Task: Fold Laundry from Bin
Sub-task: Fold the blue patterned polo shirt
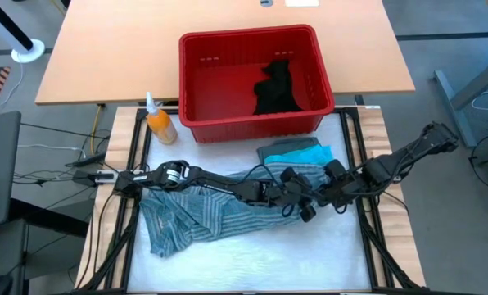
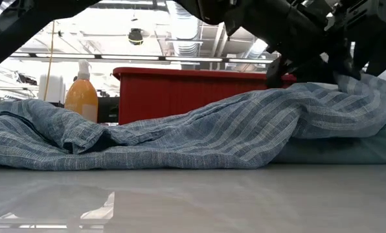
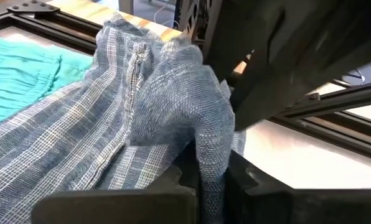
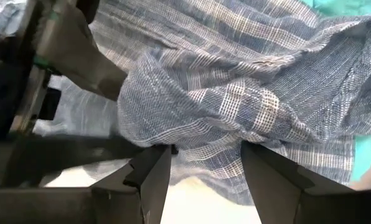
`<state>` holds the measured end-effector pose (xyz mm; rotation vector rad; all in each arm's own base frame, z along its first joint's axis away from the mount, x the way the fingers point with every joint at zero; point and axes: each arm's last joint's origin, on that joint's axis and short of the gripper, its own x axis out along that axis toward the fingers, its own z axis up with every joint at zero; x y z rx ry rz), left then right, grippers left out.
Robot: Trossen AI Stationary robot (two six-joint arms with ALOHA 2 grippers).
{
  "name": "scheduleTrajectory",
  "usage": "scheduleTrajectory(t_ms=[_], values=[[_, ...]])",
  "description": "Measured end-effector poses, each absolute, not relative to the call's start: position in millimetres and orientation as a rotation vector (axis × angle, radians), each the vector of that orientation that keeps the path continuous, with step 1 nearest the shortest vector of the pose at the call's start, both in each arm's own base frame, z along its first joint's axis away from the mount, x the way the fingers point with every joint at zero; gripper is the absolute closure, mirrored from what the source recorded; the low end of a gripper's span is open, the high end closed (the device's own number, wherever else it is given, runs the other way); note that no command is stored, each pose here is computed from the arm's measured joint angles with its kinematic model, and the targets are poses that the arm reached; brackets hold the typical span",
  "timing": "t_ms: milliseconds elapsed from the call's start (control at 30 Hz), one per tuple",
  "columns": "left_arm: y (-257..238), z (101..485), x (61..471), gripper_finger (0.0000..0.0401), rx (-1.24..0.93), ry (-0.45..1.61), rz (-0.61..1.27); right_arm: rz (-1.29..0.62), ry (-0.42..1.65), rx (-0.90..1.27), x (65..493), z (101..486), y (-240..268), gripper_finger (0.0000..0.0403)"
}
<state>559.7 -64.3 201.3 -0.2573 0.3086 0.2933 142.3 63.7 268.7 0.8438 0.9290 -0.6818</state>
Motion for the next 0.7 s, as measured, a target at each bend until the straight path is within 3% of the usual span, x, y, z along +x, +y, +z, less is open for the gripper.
scheduleTrajectory(t_ms=[400,700], values=[[-51.7,197.0,558.1,0.0400,-0.258,0.373,0.313,-0.689,0.667,0.986,106.3,268.6,81.7,0.0182],[-39.5,200.6,554.4,0.0401,-0.251,0.426,0.323,-0.701,0.710,1.003,90.1,248.0,102.6,0.0182]])
